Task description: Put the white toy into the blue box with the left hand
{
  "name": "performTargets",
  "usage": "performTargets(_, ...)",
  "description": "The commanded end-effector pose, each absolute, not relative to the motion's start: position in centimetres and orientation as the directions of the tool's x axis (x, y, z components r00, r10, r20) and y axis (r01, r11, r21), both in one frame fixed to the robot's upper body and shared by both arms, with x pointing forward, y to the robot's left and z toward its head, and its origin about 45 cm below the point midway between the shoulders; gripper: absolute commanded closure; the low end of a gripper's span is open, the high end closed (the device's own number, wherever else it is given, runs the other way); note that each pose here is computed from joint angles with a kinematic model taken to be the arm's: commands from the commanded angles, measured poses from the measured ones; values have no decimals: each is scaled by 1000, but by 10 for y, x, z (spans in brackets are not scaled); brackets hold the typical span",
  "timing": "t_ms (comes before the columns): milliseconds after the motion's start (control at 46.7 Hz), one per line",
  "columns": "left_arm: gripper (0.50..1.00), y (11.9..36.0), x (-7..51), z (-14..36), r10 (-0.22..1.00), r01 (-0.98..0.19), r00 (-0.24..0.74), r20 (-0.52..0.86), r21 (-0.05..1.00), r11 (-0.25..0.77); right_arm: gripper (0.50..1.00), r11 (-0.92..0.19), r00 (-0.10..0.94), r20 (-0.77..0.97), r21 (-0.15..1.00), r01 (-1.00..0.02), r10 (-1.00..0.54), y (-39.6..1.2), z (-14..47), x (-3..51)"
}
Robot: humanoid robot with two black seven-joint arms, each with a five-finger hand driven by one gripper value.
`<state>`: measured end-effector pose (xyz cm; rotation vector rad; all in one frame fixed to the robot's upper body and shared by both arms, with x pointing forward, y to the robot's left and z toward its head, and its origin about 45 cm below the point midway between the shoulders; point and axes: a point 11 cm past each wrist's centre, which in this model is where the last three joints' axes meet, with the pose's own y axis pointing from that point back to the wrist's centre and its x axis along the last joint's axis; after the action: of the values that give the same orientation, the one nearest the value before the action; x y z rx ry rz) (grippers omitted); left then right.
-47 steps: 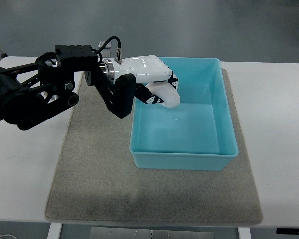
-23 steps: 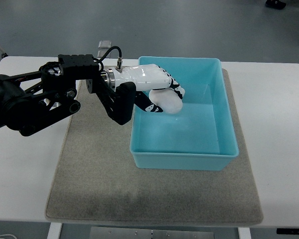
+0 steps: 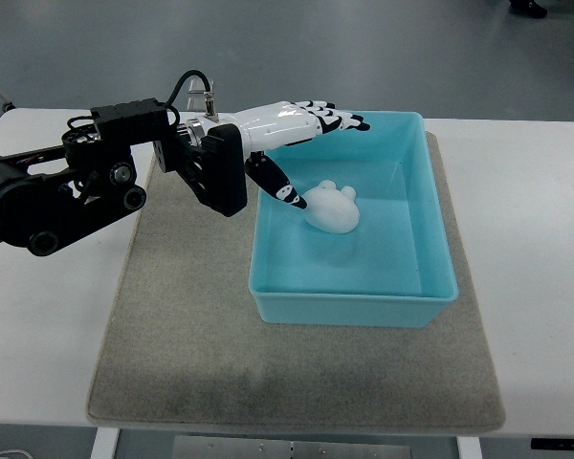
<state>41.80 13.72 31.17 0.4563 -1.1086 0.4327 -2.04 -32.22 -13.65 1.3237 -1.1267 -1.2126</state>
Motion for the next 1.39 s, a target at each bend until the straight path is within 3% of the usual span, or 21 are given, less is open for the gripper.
performTargets(0, 506, 142, 420, 315, 159, -558, 418, 895, 115, 822, 564, -92, 73, -90, 996, -17, -993, -322, -137, -20)
performTargets(257, 504, 172, 432, 338, 386, -639, 490, 781, 21, 769, 564, -91, 72, -90, 996, -16, -993, -322, -137, -20)
performTargets(471, 504, 212, 447, 353, 610, -736, 522, 596, -46, 675, 564, -92, 73, -90, 996, -16, -993, -322, -137, -21)
performTargets(642, 504, 248, 461, 347, 728, -792, 545, 415, -28, 609, 564, -92, 73, -90, 996, -16, -993, -322, -137, -21)
performTargets(835, 504, 280, 470, 335, 785, -808, 575, 231, 9, 589, 564, -91, 72, -90, 996, -16, -993, -322, -137, -20)
performTargets(1027, 504, 296, 471, 320, 810, -812, 583, 71, 28, 582, 564, -91, 72, -90, 996, -16, -993, -322, -137, -20)
performTargets(1370, 504, 328, 474, 288, 844, -856, 461, -273, 115, 505, 564, -91, 72, -90, 996, -16, -993, -322, -137, -20)
